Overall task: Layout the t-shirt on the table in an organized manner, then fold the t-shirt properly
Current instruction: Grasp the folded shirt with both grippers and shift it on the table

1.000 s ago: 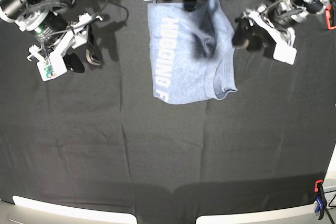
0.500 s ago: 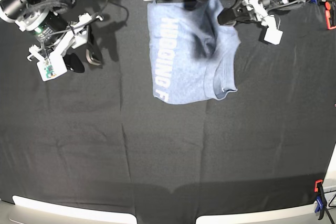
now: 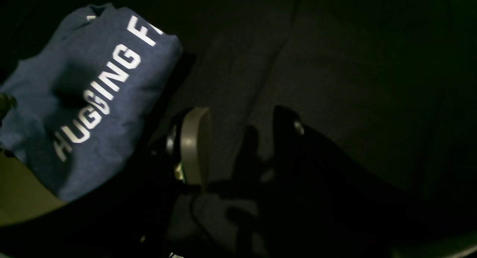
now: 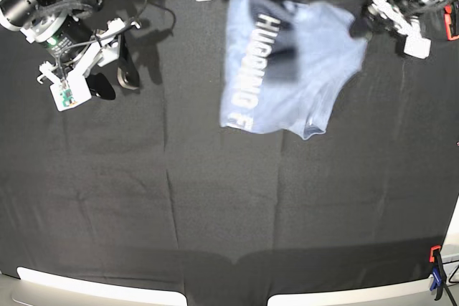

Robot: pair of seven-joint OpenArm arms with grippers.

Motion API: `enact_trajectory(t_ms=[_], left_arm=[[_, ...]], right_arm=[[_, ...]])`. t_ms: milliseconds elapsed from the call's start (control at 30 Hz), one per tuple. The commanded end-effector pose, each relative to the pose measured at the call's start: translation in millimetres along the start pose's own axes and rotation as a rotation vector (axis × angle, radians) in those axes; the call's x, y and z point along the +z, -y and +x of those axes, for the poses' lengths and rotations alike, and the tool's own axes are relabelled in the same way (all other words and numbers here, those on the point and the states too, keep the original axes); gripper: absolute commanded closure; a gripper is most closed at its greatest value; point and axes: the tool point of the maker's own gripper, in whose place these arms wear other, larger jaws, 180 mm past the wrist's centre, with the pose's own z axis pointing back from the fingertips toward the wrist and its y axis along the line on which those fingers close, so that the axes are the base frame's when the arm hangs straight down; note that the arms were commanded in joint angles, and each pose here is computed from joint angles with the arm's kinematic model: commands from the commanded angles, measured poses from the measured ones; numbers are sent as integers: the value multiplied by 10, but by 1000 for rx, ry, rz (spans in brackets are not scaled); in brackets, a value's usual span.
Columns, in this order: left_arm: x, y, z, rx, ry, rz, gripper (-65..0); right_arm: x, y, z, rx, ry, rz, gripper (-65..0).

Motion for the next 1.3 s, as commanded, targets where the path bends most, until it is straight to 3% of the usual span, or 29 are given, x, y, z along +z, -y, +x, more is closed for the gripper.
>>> enact_trajectory(t_ms=[0,67,200,267,333,400,533,667,800,933,1067,1267], left_arm=[[41,29,61,-21,14,-10,0],[59,14,56,-28,1,-5,0],[190,-83,236,-79,19,28,-226],[291,-94,421,-116,56,32,-259],[394,-6,621,-150,106,5,-258],[470,169,792,-185,169,-36,-231],[467,674,834,-245,225,-152,-1],[351,1071,563,-285,160,-223,0],[149,1298,133,-276,8,-302,0],[-111,1323,-319,-317,-177,-285,0],[-298,1183,-435,-362,-198,-201,0],[-445,687,-575,-357,-217,-49,0]], right_arm=[[27,-7,99,18,40,2,-267],[27,-7,100,18,41,2,-267],[28,-8,116,18,49,2,-267],[28,-10,164,18,74,4,-267],[25,-26,231,20,108,10,-253],[0,-79,288,25,132,30,-181],[-177,-224,354,57,140,82,-5],[-532,-343,240,75,95,133,0],[-923,-446,149,87,30,199,0],[-1209,-474,206,98,8,232,0],[-1393,-447,256,99,-7,252,0],[-1616,-480,213,81,-46,298,0]])
